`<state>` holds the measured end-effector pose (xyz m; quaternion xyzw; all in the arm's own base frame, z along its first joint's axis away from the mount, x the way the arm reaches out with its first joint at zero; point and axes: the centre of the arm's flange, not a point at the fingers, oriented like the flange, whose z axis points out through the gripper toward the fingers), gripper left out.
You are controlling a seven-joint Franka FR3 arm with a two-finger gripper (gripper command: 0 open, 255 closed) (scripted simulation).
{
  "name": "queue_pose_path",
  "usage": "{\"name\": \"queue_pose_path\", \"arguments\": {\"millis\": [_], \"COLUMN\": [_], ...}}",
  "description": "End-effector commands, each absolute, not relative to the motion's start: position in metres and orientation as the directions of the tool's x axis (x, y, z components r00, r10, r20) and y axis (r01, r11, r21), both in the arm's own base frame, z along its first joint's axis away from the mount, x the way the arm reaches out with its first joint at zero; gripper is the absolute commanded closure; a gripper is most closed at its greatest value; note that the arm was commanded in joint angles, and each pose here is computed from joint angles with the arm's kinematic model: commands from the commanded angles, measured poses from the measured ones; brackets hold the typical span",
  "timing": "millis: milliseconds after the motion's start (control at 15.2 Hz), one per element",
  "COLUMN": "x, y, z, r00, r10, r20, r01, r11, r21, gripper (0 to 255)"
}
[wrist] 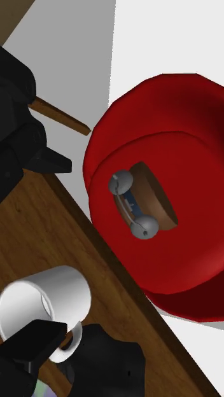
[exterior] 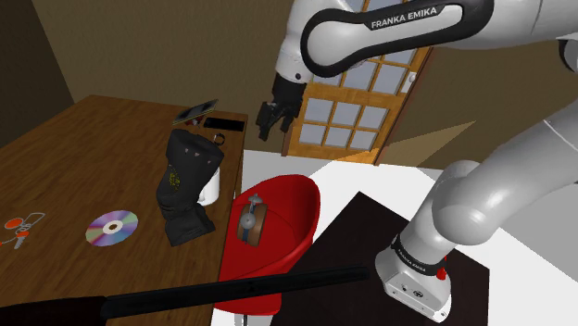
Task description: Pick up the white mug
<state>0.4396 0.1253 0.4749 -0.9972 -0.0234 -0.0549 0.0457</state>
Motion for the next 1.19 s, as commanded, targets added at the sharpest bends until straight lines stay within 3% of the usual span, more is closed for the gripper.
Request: {"name": "queue_pose_path", "arguments": {"millis": [0, 1122], "x": [0.455, 0.573], "y": [0.137, 0.218], "z": [0.458, 0.333], "r00": [0.992, 0.981], "r10": [0.046, 0.080], "r20": [0.121, 0.175], "r01": [0.057, 0.100], "r11": [-0.994, -0.989], "r21": [-0.092, -0.110], "gripper": [0, 0]}}
